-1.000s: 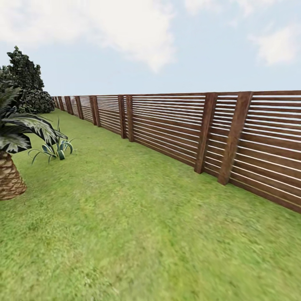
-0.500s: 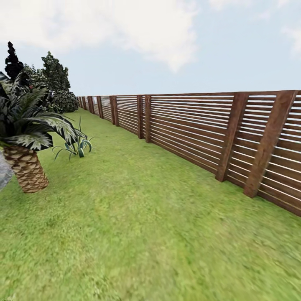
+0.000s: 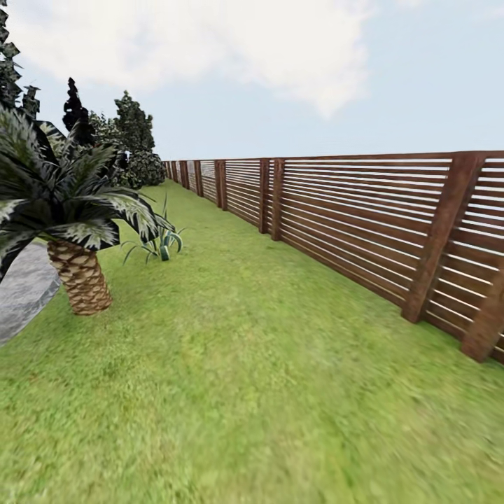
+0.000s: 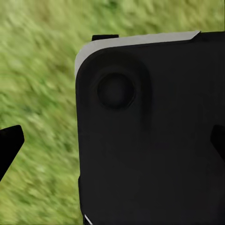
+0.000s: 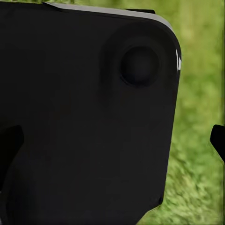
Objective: Take the three Easter eggs out of the wicker basket on the lawn in the garden, then place them on the lawn next to a single tree (choose any tree) so that all three eggs are next to the same tree and none are left in the basket.
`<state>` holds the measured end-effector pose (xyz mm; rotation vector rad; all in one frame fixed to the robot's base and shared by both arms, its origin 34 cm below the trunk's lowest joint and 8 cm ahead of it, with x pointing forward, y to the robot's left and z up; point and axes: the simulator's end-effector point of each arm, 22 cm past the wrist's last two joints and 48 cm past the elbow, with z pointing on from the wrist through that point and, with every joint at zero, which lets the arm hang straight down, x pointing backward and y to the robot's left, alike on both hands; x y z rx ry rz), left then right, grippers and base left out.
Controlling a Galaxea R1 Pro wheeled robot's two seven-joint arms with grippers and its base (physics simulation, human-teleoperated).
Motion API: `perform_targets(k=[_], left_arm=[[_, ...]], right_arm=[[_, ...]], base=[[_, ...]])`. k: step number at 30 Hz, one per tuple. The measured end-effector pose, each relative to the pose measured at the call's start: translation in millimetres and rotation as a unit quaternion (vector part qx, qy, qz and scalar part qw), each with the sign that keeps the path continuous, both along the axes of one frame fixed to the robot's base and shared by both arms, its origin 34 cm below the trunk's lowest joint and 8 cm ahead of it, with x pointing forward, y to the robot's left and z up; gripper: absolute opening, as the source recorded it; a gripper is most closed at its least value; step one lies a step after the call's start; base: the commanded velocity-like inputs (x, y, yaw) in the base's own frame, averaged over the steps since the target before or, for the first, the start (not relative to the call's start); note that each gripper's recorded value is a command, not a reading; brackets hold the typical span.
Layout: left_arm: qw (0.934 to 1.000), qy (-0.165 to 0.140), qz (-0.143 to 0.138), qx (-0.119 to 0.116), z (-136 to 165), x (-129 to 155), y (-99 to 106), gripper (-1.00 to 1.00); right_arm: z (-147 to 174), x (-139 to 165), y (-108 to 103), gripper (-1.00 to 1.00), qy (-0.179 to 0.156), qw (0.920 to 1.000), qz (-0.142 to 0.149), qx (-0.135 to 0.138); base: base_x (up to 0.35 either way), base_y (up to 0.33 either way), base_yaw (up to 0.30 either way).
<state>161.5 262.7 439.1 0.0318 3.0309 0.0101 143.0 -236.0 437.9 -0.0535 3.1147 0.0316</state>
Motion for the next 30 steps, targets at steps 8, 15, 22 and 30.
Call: perform_targets(k=[8,15,22,30], left_arm=[[1.0,-0.008,0.001,0.0,0.4,3.3,0.0,1.0],[0.9993,-0.038,0.004,-0.003,2.5,16.6,-3.4,1.0],[0.9982,-0.06,0.004,-0.005,4.3,27.9,-7.1,1.0],[0.9966,-0.082,0.004,-0.008,6.8,38.6,-10.4,1.0]], right_arm=[[0.0,-0.1,-0.1,1.0,0.0,1.0,-0.002,0.0],[0.0,-0.1,-0.1,1.0,0.0,1.0,-0.003,0.0],[0.0,-0.4,-0.6,1.0,0.0,1.0,-0.004,0.0],[0.0,0.0,-1.4,1.0,0.0,1.0,-0.007,-0.001]], base=[[0.33,0.0,0.221],[0.33,0.0,0.16],[0.33,0.0,0.028],[0.33,0.0,0.003]])
